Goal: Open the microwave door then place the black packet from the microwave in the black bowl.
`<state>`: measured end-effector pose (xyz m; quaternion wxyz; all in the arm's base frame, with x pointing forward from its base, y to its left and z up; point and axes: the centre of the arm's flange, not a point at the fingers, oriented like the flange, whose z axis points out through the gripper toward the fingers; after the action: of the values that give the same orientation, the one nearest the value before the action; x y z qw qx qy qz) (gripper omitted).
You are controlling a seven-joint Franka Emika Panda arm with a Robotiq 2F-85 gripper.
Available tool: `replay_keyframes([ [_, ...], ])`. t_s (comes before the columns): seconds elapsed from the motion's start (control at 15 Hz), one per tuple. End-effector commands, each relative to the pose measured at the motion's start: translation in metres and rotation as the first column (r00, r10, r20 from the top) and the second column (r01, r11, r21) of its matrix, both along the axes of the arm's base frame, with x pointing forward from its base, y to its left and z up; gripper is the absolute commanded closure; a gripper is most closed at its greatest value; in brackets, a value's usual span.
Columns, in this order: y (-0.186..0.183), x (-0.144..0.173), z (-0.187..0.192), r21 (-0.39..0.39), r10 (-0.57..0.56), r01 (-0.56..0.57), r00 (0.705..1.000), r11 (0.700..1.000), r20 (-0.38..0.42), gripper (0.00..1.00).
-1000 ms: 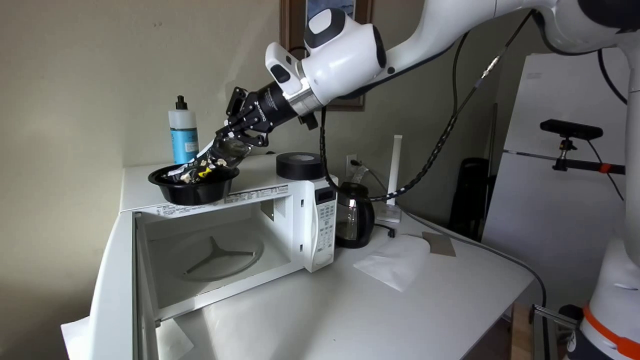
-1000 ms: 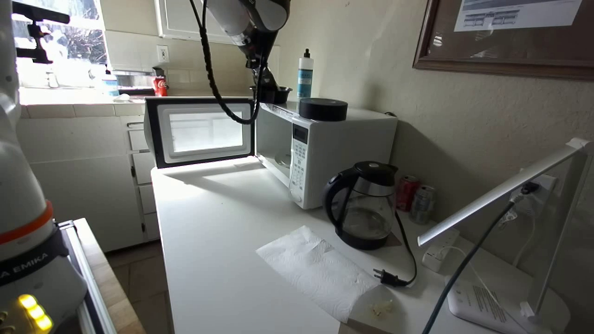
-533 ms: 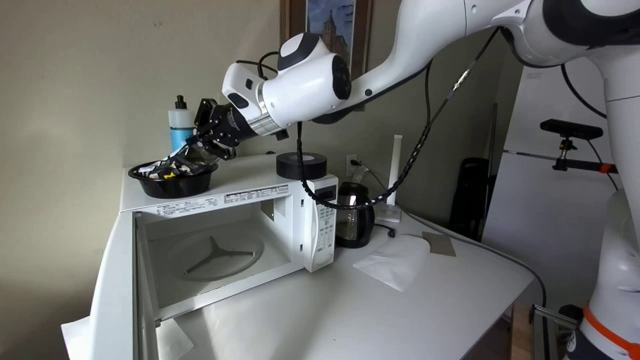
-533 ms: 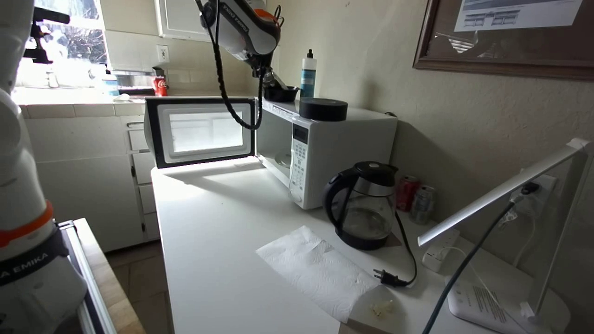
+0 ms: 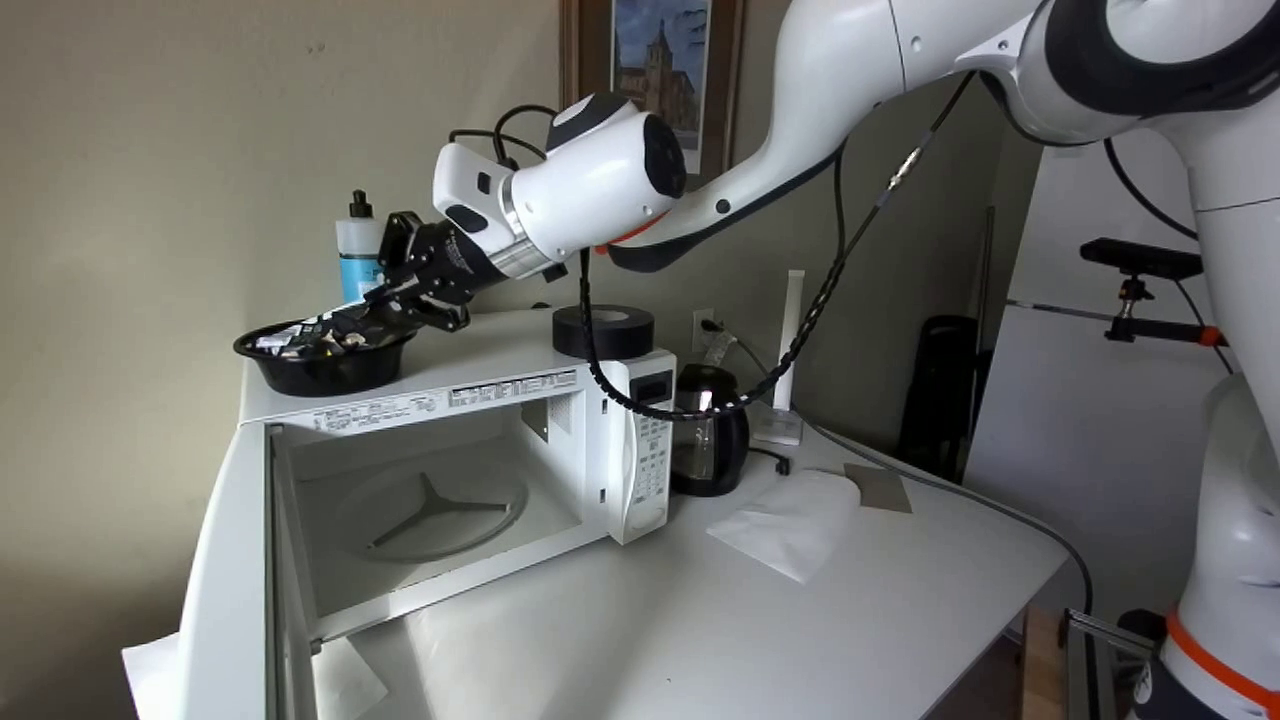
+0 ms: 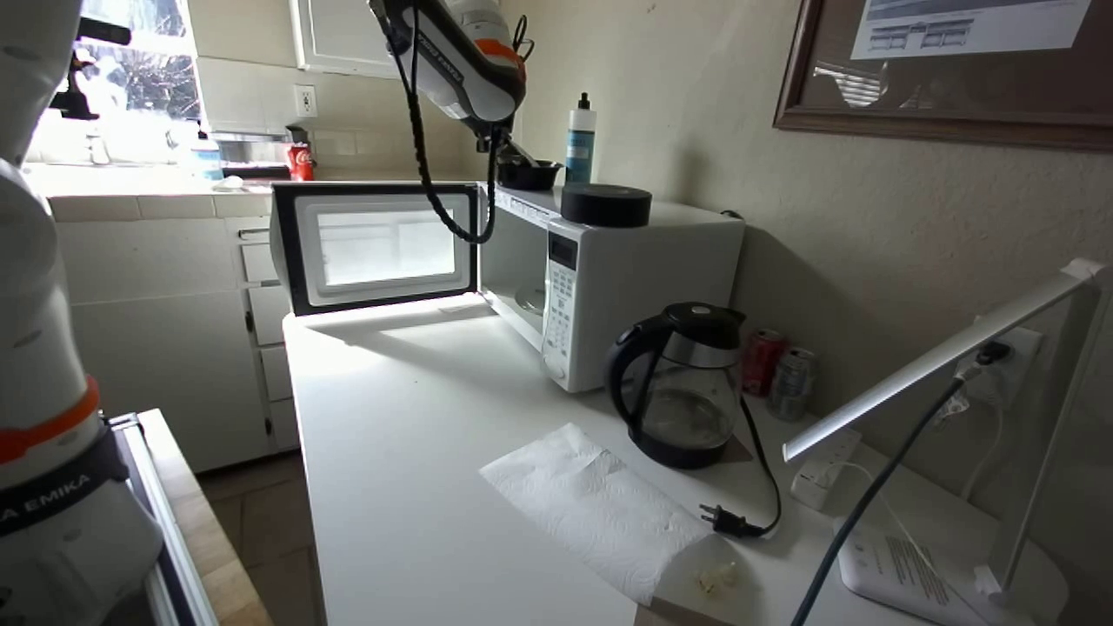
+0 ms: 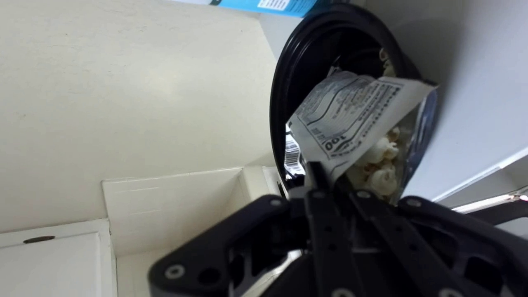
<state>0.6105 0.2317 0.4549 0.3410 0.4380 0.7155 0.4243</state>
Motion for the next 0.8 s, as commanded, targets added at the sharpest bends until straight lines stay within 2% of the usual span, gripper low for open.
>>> replay_keyframes([
  [0.0, -0.009, -0.007, 0.037, -0.039, 0.028, -0.030, 0.998, 0.999, -0.058, 0.58],
  [0.33, -0.048, -0.030, 0.069, 0.030, 0.053, -0.050, 0.993, 0.998, -0.103, 0.20],
  [0.53, -0.078, -0.060, 0.091, 0.067, 0.113, -0.105, 0.983, 0.992, -0.142, 0.01],
  [0.73, -0.114, -0.108, 0.108, 0.047, 0.241, -0.236, 0.953, 0.971, -0.185, 0.00],
])
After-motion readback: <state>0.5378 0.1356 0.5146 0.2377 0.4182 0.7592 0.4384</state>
